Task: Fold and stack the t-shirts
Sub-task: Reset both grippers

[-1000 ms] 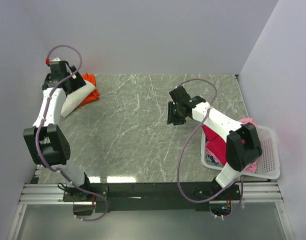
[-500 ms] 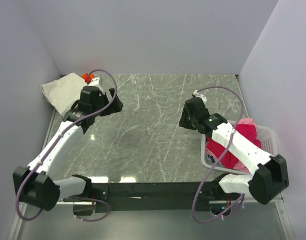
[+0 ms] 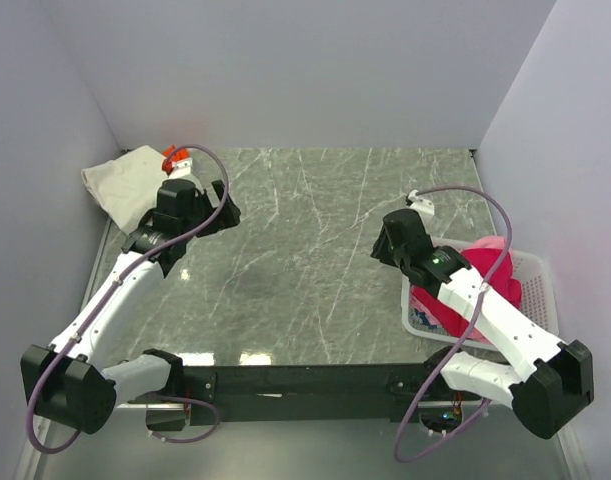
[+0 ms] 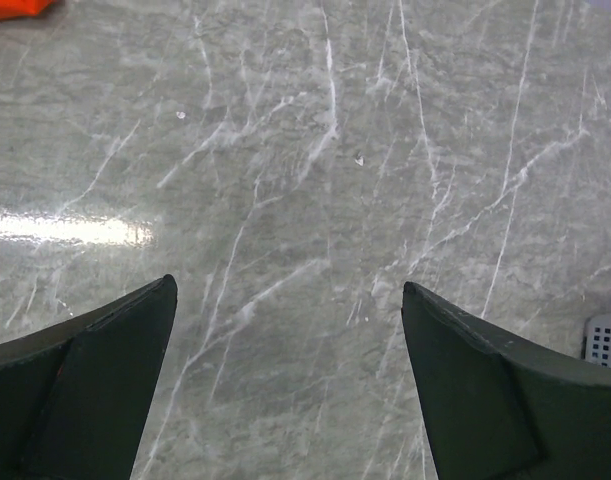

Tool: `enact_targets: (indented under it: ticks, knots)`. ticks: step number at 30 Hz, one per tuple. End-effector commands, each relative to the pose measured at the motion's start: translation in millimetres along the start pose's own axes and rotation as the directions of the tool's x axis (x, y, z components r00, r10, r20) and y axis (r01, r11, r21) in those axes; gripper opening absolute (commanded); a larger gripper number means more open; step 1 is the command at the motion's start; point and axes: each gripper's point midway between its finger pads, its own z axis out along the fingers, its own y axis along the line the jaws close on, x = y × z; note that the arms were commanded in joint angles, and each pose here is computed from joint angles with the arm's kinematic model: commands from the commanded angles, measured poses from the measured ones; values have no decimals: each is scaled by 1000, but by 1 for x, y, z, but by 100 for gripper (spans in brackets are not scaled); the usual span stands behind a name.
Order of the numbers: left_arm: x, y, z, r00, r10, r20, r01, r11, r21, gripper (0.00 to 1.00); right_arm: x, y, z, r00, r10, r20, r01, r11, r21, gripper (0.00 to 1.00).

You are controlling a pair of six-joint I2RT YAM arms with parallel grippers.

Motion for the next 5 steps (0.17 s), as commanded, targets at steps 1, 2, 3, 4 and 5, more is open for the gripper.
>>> enact_targets:
  ticks: [1, 2, 3, 4, 5]
  knots:
    - [-21, -4, -4, 997, -10, 75, 11, 1000, -5, 99, -15, -1, -5, 996, 39, 77, -40, 999, 9, 43]
    - [-21, -3, -3, 997, -3, 73, 4, 1000, -14, 100, -16, -3, -5, 996, 41, 84, -42, 999, 15, 43]
    - [-22, -3, -2, 997, -2, 74, 3, 1000, -19, 100, -17, -4, -6, 995, 42, 88, -44, 999, 15, 43]
    - [-24, -2, -2, 997, 1, 78, 0, 1000, -23, 99, -15, -5, -7, 995, 41, 88, -43, 999, 19, 43]
    - [-25, -1, -1, 996, 7, 83, -5, 1000, -31, 100, -17, -8, -7, 994, 42, 96, -45, 999, 28, 43]
